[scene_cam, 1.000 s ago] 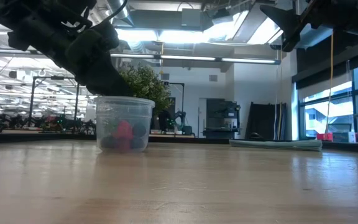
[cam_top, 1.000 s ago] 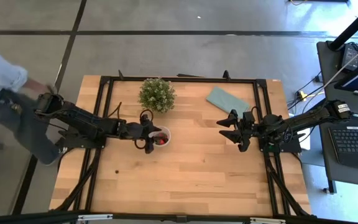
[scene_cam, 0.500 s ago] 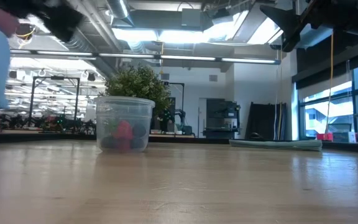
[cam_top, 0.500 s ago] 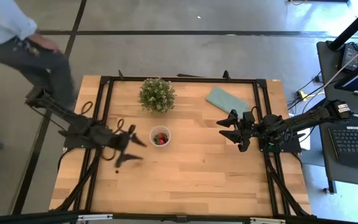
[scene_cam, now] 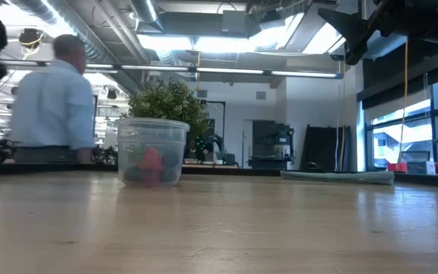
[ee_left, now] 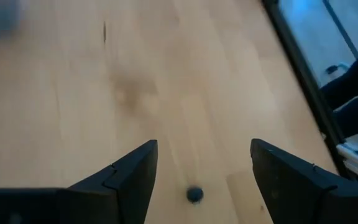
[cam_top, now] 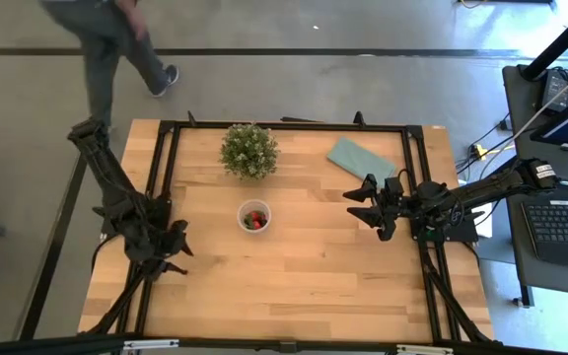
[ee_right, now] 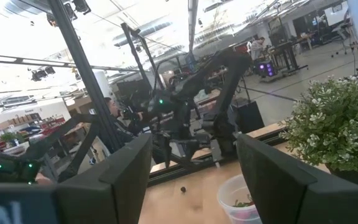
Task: Pick and placing Produce into tupperware
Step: Put the blueberry into the transparent container
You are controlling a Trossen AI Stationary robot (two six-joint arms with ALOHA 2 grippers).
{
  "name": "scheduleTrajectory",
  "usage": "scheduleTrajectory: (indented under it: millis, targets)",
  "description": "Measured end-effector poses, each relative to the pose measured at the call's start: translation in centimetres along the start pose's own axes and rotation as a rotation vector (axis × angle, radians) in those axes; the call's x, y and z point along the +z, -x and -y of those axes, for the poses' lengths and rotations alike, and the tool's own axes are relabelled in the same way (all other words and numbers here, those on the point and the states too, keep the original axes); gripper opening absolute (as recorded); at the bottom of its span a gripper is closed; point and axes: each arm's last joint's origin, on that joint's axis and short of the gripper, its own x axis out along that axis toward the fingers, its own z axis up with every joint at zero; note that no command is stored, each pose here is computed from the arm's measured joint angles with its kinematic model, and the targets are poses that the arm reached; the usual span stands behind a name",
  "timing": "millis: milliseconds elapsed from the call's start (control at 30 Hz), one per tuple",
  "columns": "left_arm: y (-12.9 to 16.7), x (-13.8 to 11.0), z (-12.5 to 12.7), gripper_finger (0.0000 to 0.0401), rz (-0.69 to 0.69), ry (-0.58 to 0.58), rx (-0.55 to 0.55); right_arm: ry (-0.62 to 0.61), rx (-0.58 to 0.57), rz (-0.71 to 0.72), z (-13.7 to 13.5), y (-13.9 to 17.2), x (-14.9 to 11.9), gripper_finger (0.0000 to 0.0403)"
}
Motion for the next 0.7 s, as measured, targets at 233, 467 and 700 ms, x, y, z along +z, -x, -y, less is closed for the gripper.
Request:
scheduleTrajectory:
  millis: [233,467,700]
  targets:
    - [-2.1,-3.5,-0.4,0.0248,0.006,0.142,-0.053,0.003,0.000,0.000,0.0,0.0,0.0,0.0239]
    - [-3.4,-5.6,-0.9,0.0248,0.028,0.135,-0.120,0.003,0.000,0.000,0.0,0.0,0.0,0.0239]
    - [-3.6,-6.0,-1.0,0.0247,0.015,0.116,-0.126,0.001,0.000,0.000,0.0,0.0,0.0,0.0239]
